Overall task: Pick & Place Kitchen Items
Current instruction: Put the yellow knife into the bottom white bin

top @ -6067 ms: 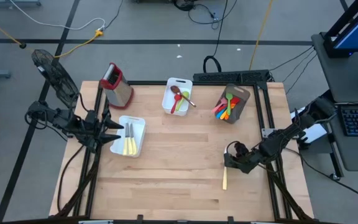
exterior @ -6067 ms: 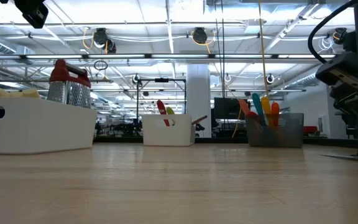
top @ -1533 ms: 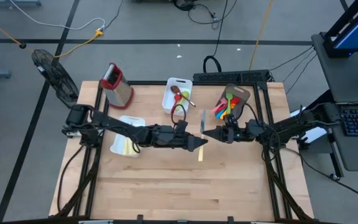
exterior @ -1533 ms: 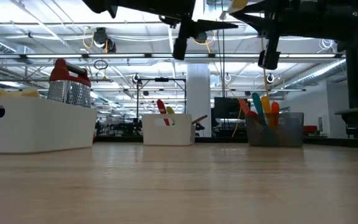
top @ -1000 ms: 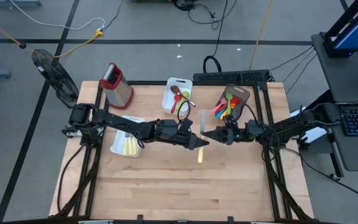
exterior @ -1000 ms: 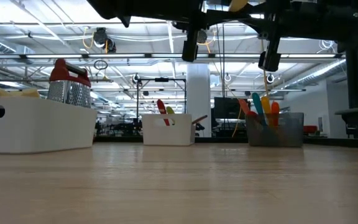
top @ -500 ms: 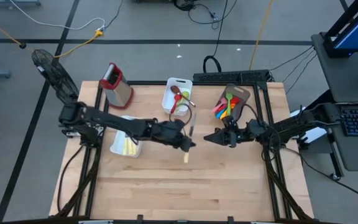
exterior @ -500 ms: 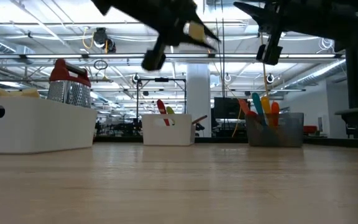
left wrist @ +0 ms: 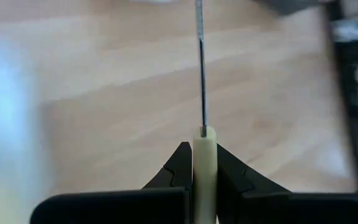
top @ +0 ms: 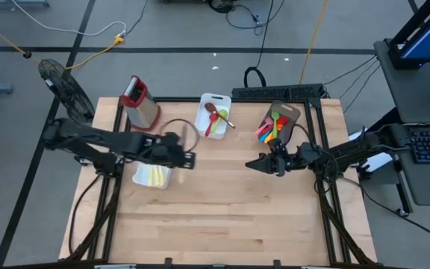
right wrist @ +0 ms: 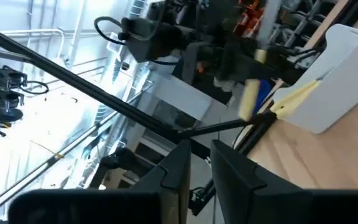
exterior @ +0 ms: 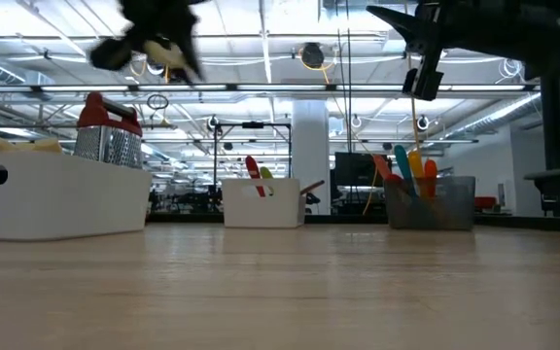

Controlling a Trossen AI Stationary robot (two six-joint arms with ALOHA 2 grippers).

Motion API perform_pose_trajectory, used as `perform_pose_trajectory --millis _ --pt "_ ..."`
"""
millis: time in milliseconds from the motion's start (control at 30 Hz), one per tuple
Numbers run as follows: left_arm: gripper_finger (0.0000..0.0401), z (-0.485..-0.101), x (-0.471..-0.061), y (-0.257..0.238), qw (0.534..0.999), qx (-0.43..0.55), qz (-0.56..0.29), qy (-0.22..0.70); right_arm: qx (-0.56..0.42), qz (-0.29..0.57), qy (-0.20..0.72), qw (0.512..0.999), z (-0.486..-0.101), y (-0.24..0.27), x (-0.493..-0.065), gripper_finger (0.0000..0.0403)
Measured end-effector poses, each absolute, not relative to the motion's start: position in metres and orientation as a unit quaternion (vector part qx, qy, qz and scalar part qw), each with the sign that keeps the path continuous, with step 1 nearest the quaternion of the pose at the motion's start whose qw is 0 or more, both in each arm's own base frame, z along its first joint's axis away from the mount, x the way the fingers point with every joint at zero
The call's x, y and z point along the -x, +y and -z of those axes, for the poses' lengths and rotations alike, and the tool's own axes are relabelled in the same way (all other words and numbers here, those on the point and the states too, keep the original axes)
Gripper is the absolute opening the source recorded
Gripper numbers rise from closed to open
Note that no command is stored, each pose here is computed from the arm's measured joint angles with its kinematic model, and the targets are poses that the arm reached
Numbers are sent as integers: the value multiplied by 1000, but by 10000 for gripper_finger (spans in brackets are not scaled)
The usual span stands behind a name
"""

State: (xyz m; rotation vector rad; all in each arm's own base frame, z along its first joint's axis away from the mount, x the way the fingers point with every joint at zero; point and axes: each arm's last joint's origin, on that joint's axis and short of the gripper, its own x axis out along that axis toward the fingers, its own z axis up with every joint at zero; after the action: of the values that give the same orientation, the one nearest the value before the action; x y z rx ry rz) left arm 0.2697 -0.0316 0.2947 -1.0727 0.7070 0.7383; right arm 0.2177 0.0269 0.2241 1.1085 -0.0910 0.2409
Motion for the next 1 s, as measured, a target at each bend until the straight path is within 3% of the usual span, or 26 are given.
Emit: perform_pose_trajectory --millis 167,433,767,1000 --pt "21 -297 -227 -27 645 500 -430 386 -525 -114 -44 843 -224 27 -216 59" --pt "21 -288 -200 -16 519 499 -500 481 -516 -113 -43 848 -223 27 -216 57" --pt "21 -252 -191 2 419 535 -457 573 -514 -121 -38 848 -223 27 -216 57" --pt "21 -237 -191 11 394 573 -410 590 -514 -124 -36 848 -223 28 -216 55"
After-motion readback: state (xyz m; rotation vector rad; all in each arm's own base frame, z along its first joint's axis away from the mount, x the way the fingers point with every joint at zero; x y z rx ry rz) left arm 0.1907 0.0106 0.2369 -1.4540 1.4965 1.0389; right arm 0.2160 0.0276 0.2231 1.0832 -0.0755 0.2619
